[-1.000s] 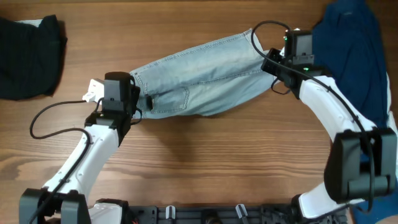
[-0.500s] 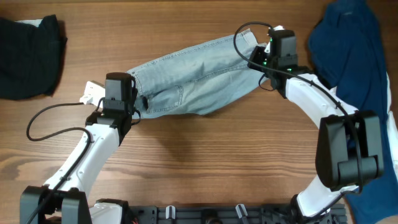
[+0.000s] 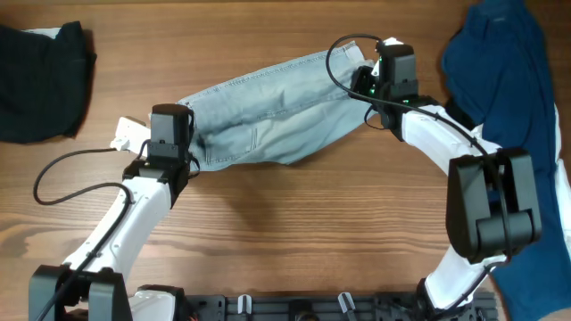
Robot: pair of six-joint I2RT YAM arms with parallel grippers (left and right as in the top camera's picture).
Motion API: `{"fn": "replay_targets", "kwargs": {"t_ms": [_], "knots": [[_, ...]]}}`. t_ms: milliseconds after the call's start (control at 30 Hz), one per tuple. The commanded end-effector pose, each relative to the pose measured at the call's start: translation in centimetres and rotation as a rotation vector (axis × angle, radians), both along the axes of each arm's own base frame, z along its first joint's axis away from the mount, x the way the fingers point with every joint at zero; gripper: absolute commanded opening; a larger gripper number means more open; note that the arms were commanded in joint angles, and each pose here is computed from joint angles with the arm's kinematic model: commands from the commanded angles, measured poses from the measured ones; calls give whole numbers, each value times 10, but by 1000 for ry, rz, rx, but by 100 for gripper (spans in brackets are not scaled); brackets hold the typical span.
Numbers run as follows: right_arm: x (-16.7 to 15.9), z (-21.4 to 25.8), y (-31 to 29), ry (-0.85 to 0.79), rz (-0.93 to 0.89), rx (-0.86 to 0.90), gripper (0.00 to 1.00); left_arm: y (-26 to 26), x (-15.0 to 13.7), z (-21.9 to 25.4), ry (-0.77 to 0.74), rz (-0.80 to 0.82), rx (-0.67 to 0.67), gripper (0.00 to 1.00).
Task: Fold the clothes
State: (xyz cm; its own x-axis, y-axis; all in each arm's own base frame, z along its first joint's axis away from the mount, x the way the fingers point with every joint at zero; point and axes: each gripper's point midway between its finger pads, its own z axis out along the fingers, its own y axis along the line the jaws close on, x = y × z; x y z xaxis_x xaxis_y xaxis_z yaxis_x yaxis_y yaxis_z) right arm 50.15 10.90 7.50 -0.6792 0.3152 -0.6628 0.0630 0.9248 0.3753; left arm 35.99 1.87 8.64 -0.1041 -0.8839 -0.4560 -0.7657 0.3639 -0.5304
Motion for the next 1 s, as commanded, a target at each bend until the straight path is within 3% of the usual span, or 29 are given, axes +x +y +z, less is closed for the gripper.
{"fn": "replay_targets", "kwargs": {"t_ms": [0,200,433,667,900,967], "knots": [[9,2,5,-33,18,5,99,15,3,6,-18,57,56,100],[12,5,4,-52,28,-16,100,29,13,16,-68,72,79,100],[6,11,10,-48,78,-17,99,13,36,35,-110,-168,176,99],[-3,37,8,-24,173,-130,100,-9,44,44,-46,-410,243,99],[-8,54,11,10,249,-179,100,-19,41,48,7,-501,238,99],[-10,54,14,14,270,-174,100,-21,37,43,28,-520,213,93]]}}
